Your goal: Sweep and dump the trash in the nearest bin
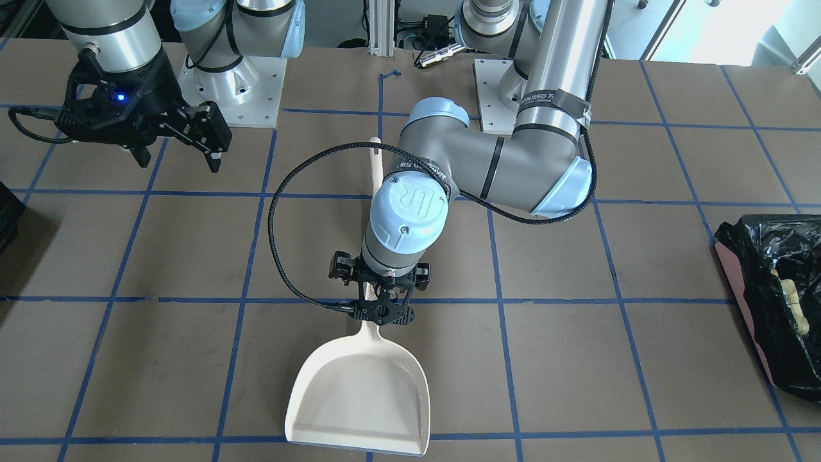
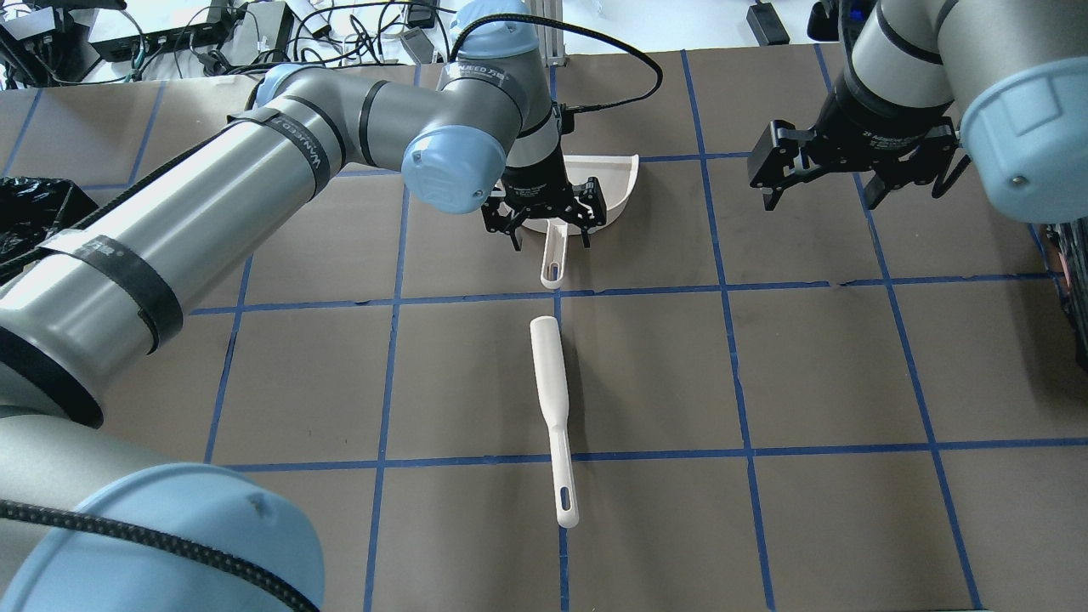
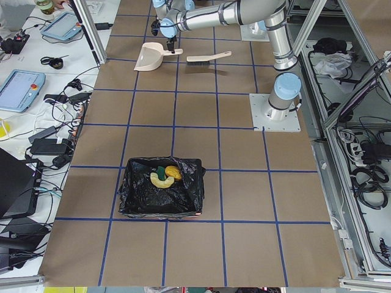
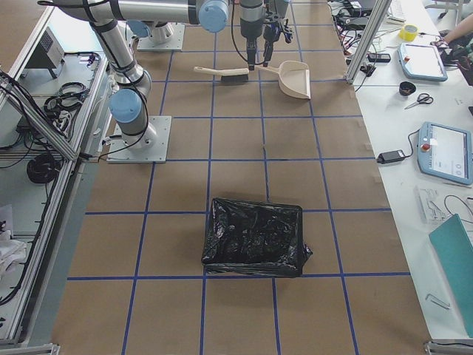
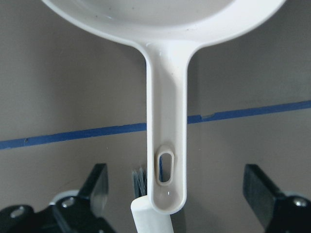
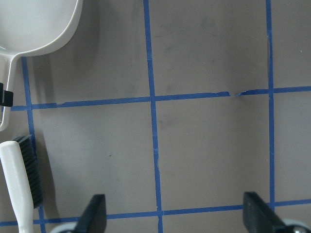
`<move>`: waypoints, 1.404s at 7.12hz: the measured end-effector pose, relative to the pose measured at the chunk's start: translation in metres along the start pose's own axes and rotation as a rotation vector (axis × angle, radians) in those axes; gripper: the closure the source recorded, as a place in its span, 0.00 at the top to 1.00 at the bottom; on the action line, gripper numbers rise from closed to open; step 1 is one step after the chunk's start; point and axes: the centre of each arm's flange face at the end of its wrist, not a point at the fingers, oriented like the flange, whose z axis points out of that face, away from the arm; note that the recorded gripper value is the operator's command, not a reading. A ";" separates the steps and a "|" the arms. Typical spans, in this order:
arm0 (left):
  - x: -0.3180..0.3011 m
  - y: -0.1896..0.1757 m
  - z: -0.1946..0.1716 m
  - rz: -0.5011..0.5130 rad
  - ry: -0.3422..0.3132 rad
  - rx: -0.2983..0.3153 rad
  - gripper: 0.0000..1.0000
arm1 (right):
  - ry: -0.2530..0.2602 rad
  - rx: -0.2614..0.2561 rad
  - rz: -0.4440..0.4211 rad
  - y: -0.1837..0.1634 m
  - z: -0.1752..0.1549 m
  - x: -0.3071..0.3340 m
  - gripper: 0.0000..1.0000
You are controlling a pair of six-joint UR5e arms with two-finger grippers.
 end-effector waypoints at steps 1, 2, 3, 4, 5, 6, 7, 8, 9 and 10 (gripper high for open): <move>0.000 0.000 -0.008 0.005 -0.007 0.022 1.00 | -0.002 0.000 0.000 0.000 0.000 0.000 1.00; -0.005 0.000 -0.016 0.012 -0.053 0.048 1.00 | -0.003 0.000 0.000 0.000 0.000 0.000 1.00; -0.017 -0.001 -0.026 0.018 -0.145 0.082 1.00 | -0.005 0.001 0.002 0.000 -0.001 0.000 1.00; -0.030 -0.001 -0.036 0.016 -0.226 0.107 1.00 | -0.007 0.002 0.004 0.000 -0.001 -0.001 1.00; -0.044 -0.001 -0.048 0.003 -0.264 0.124 1.00 | -0.008 0.001 0.005 0.000 0.000 0.000 1.00; -0.063 -0.002 -0.065 -0.012 -0.276 0.143 1.00 | -0.007 0.000 0.007 -0.001 0.000 0.001 1.00; -0.085 -0.001 -0.087 -0.025 -0.276 0.162 1.00 | -0.005 -0.001 0.008 -0.001 0.000 0.002 1.00; -0.101 0.002 -0.106 -0.043 -0.273 0.176 1.00 | -0.002 0.001 0.006 -0.001 0.000 0.002 1.00; -0.118 0.009 -0.125 -0.068 -0.269 0.183 1.00 | 0.002 0.005 0.005 -0.001 -0.003 0.002 1.00; -0.136 0.018 -0.146 -0.099 -0.267 0.189 1.00 | 0.003 0.014 0.005 -0.001 -0.006 0.002 1.00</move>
